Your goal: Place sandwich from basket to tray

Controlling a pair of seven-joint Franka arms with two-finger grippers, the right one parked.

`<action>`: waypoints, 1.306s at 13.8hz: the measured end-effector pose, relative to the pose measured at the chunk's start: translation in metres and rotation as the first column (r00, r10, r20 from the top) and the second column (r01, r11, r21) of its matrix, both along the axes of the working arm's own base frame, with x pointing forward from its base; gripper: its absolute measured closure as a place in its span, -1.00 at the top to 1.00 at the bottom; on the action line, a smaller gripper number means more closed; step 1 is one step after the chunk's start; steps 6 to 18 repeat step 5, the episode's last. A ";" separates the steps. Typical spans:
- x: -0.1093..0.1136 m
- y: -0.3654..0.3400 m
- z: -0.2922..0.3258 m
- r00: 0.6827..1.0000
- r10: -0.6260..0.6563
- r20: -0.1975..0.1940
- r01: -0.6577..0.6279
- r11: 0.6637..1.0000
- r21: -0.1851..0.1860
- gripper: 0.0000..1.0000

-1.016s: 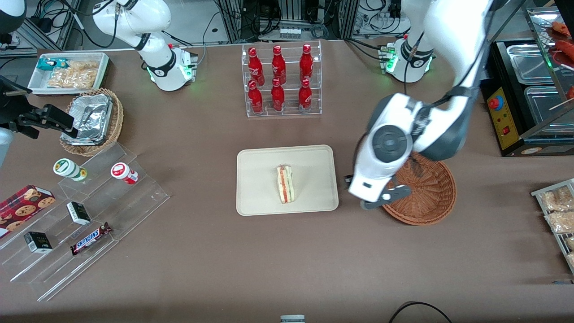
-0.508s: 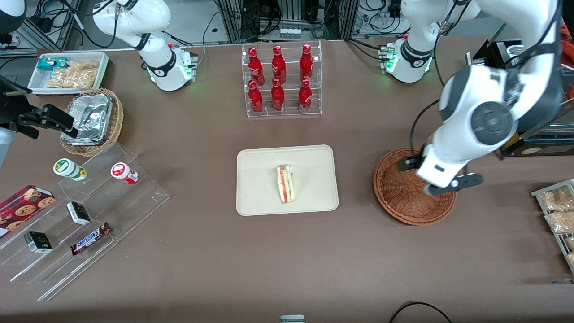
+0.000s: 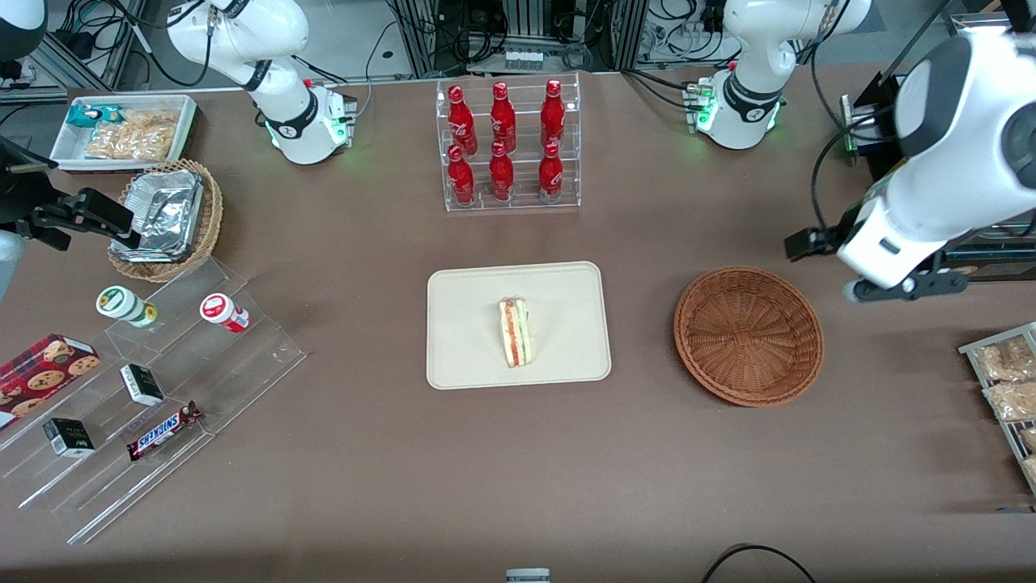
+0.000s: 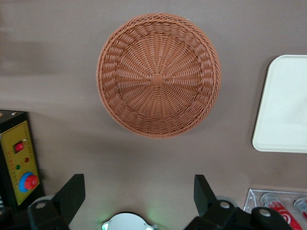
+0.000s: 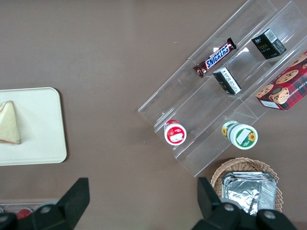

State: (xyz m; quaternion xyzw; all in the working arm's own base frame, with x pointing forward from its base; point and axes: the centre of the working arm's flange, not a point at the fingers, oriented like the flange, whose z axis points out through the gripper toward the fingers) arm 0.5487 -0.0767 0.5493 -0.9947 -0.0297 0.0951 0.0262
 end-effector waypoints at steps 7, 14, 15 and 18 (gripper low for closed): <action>-0.008 0.051 0.030 0.998 -0.031 0.050 0.032 0.999 -0.019 1.00; -0.008 0.051 0.030 0.998 -0.031 0.050 0.032 0.999 -0.019 1.00; -0.008 0.051 0.030 0.998 -0.031 0.050 0.032 0.999 -0.019 1.00; -0.008 0.051 0.030 0.998 -0.031 0.050 0.032 0.999 -0.019 1.00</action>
